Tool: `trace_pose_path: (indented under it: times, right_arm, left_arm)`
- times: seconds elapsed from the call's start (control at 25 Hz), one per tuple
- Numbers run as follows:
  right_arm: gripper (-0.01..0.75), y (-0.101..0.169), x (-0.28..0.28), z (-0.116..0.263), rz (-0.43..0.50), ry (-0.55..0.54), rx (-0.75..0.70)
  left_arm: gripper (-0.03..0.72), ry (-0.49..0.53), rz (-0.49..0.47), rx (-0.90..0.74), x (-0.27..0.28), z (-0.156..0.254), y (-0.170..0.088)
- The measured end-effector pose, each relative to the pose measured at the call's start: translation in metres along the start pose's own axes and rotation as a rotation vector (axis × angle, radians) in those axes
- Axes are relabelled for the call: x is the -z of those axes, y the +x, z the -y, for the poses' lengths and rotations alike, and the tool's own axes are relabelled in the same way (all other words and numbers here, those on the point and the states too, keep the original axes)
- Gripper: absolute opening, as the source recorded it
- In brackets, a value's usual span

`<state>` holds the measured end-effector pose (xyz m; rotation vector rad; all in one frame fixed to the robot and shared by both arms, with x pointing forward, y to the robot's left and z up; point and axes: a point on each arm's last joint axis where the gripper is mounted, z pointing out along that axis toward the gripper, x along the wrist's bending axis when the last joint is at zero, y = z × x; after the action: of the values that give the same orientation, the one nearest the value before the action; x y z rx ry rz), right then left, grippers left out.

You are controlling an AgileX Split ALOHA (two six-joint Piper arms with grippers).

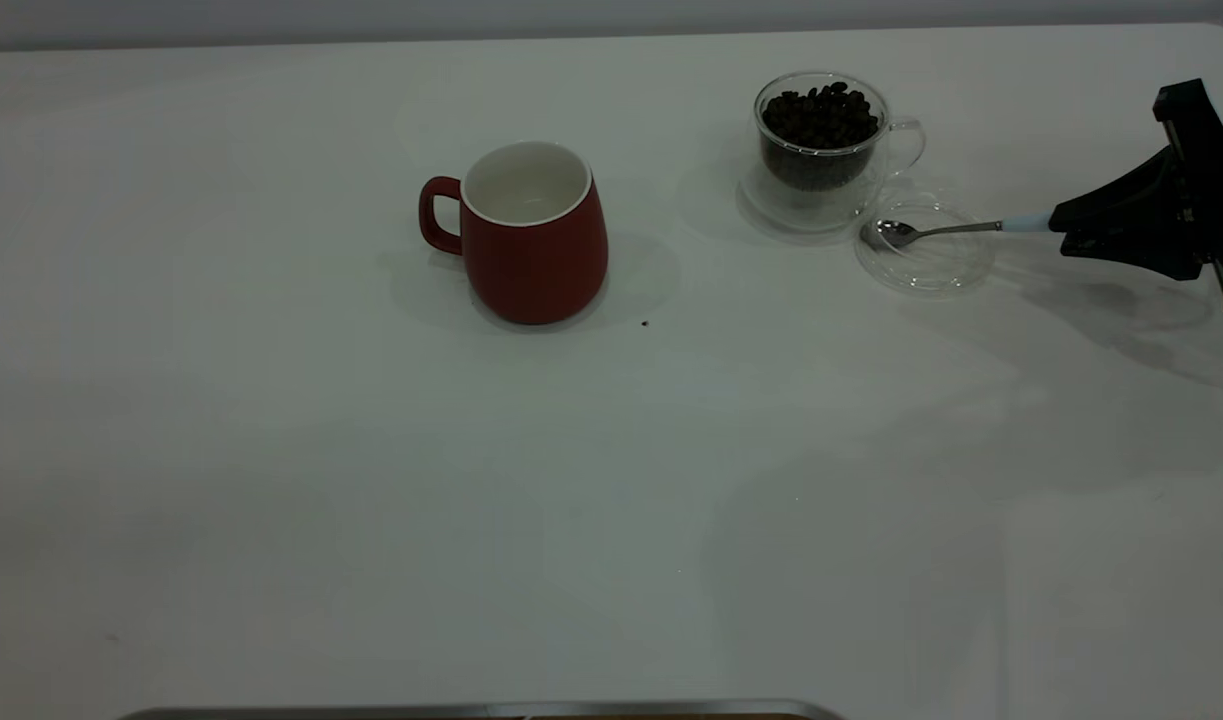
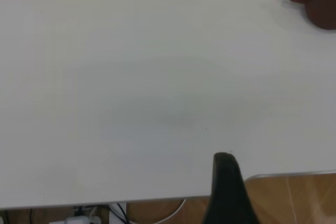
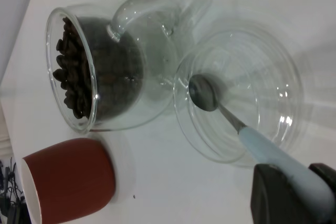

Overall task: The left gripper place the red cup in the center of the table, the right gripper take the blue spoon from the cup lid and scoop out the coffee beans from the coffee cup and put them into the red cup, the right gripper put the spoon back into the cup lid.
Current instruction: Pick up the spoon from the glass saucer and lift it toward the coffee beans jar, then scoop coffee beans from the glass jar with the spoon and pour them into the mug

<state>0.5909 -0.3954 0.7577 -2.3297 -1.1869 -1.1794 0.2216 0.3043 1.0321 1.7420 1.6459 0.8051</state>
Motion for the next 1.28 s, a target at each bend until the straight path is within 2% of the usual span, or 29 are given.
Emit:
trace_pose_path:
  times: [0.52, 1.0, 1.28]
  right_arm:
    - [0.123, 0.008, 0.004, 0.003, -0.022, 0.058, 0.021]
    - [0.116, 0.049, 0.043, -0.006, 0.044, 0.055, 0.115]
    - [0.116, 0.095, 0.075, -0.013, 0.034, 0.003, 0.2]
  left_arm:
    - [0.58, 0.0, 0.0, 0.0, 0.0, 0.0, 0.0]
    - [0.58, 0.0, 0.0, -0.002, 0.0, 0.0, 0.0]
    - [0.58, 0.0, 0.0, -0.002, 0.0, 0.0, 0.0]
